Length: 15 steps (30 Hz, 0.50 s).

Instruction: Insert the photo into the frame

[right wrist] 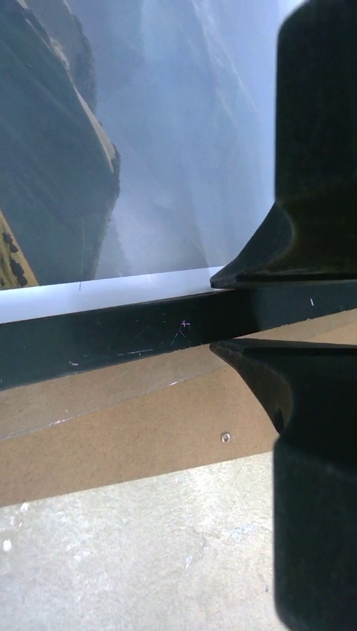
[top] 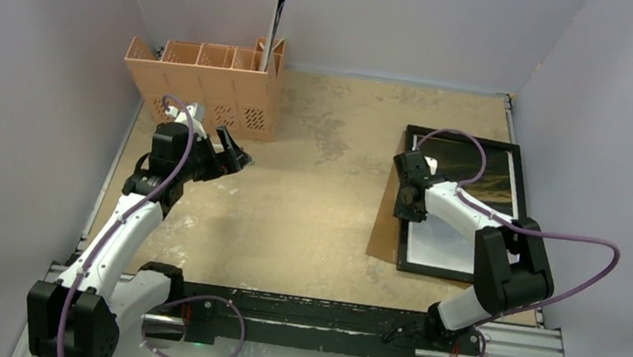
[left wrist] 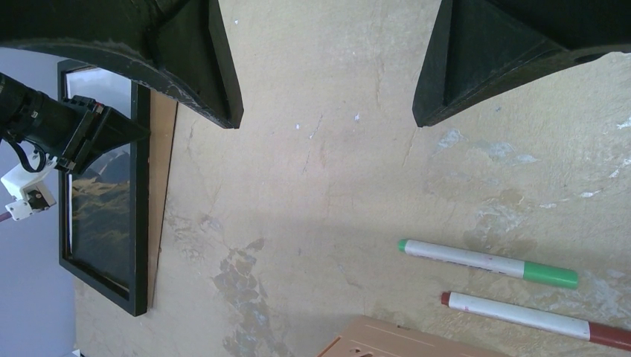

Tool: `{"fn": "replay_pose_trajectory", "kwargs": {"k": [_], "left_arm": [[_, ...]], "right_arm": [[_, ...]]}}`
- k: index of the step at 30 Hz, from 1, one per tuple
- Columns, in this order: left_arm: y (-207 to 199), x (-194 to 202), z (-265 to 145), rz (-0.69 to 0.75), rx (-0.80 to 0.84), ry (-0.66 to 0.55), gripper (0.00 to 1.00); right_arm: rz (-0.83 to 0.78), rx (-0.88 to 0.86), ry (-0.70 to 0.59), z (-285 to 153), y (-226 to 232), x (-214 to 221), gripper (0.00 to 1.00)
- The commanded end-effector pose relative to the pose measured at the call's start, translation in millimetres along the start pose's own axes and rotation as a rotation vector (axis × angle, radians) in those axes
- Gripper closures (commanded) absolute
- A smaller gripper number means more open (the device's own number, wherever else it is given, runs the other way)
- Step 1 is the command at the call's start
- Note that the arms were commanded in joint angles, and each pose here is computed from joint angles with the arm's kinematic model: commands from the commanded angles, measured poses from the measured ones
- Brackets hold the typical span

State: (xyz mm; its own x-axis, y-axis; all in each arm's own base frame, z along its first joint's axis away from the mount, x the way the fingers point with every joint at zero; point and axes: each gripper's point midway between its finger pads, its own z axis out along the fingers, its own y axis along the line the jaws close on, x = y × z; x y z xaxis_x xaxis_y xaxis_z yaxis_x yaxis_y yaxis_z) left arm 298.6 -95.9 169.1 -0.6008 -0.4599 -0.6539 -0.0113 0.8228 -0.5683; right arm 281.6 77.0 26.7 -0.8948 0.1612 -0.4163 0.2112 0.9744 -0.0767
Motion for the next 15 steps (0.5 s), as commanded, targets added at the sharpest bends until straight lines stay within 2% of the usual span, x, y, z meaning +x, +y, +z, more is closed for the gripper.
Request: {"fn": "replay_pose_trajectory", "kwargs": {"k": [1,5,11,15], "left_arm": [[-10.5,-20.0,-4.0,0.013,0.018,-0.052,0.11],[-9.6,-19.5,-3.8,0.014,0.016,-0.049,0.11],[-13.5,-17.9,-2.1,0.017,0.040,-0.037,0.11],[-16.9,-15.7,-0.1,0.018,0.062,-0.021,0.11]], "right_arm": [[0.001,-0.009,-0.046,-2.9,3.9,-13.6,0.80],[0.007,-0.010,-0.066,-10.6,3.8,-21.1,0.92],[0.039,-0.008,-0.161,-43.0,-1.3,-47.6,1.00],[0.068,0.001,-0.243,-67.8,-6.4,-69.8,1.00]]}}
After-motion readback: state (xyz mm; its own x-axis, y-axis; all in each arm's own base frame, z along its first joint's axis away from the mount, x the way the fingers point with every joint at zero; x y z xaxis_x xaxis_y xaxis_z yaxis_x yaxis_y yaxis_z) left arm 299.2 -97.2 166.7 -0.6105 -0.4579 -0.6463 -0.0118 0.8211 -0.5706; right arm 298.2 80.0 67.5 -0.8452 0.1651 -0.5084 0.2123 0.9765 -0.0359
